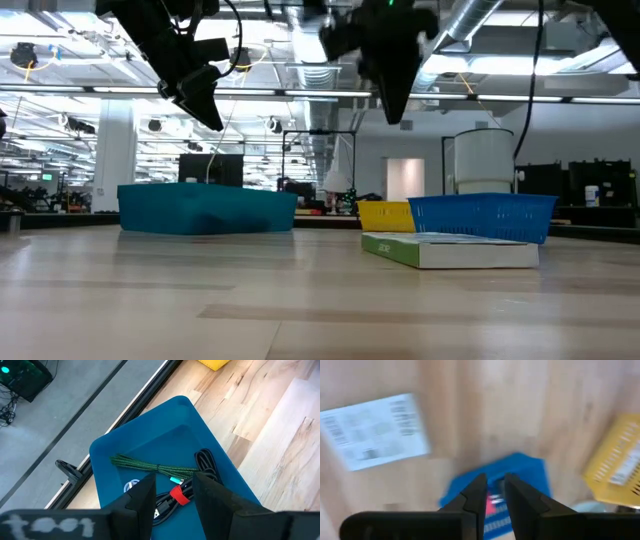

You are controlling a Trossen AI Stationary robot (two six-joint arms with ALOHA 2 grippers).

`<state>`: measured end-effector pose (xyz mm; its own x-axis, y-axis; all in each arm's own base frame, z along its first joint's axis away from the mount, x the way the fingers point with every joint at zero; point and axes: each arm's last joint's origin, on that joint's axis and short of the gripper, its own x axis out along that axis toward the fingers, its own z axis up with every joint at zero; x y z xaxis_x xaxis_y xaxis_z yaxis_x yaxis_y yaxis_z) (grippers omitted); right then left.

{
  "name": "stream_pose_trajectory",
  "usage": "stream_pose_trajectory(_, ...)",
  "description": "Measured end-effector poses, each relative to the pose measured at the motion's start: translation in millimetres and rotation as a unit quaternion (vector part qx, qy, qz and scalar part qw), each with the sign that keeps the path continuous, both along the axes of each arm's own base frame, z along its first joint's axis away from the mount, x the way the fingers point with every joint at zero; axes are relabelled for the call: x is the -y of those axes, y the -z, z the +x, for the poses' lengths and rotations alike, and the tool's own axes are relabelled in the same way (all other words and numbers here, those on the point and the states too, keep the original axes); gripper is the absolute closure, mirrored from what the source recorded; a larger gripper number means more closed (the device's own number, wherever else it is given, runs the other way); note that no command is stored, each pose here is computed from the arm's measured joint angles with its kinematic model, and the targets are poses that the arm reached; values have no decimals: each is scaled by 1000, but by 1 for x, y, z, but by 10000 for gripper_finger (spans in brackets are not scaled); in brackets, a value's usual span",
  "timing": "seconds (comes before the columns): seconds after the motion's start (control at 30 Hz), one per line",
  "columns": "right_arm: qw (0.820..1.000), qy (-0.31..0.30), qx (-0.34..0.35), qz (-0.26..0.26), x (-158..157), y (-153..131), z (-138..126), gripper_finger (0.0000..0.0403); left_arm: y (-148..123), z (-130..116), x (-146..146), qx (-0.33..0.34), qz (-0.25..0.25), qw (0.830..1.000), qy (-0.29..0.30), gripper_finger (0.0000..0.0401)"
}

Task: Pick and place items into bin
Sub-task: Put the white card reader box into the yellow bin

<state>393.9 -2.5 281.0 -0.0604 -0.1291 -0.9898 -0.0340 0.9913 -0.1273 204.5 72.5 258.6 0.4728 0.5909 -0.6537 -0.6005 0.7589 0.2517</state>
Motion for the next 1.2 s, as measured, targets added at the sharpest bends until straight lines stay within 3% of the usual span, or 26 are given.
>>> stream_pose_trajectory(0.23,998,-61,29,-17,-99,12,-7,339,0,0,0,0,0,1000,0,282)
stream_pose_trajectory(0.37,991,-71,65,-90,-146,35,-20,339,0,0,0,0,0,1000,0,282)
stream_pose_trajectory(0.53,970,-48,152,-186,-188,73,-39,339,0,0,0,0,0,1000,0,282)
stream_pose_trajectory(0.73,950,27,215,-226,-212,90,-63,339,0,0,0,0,0,1000,0,282)
stream_pose_trajectory(0.93,914,155,292,-235,-217,100,-73,339,0,0,0,0,0,1000,0,282)
stream_pose_trajectory(1.07,912,219,281,-206,-213,105,-73,339,0,0,0,0,0,1000,0,282)
stream_pose_trajectory(1.2,917,245,256,-184,-208,106,-70,339,0,0,0,0,0,1000,0,282)
